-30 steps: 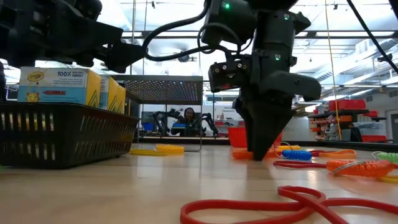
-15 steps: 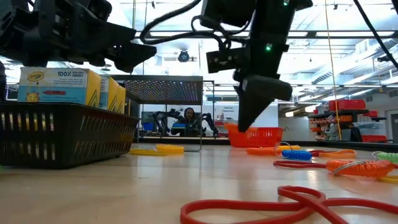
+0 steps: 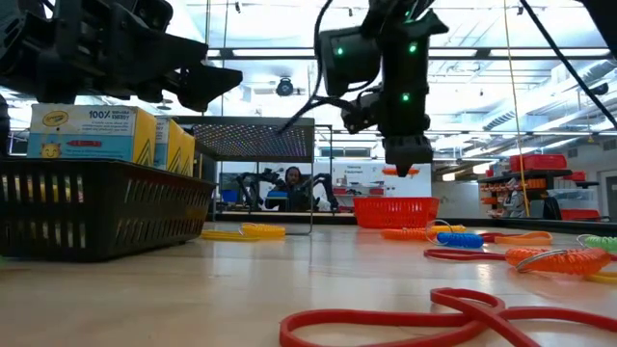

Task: Pick & Place Office Desk Supplies
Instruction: Put the middle orange spring keychain into the red basket, then put the top orange spring keychain into the red basket

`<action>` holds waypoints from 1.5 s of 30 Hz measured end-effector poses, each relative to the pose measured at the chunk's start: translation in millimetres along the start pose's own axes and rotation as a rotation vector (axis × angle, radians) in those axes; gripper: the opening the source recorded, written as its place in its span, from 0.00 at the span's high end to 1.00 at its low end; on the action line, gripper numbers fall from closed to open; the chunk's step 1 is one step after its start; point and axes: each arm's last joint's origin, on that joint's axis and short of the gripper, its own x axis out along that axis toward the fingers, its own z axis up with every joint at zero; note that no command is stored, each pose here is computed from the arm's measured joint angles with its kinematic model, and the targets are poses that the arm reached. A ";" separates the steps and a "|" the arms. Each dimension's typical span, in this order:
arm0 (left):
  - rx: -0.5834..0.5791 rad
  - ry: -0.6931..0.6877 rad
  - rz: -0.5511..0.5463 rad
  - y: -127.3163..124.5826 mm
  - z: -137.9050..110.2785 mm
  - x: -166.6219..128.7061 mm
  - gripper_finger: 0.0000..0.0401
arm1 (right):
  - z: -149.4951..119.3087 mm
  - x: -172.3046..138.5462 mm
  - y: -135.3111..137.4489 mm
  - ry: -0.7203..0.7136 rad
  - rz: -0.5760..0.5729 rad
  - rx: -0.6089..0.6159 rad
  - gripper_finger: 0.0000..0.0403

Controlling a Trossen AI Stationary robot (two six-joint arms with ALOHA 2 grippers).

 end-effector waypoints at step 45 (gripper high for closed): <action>0.001 0.028 -0.020 -1.1 -2.9 -0.1 0.16 | 0.6 17.2 -81.5 -0.136 0.681 0.092 0.55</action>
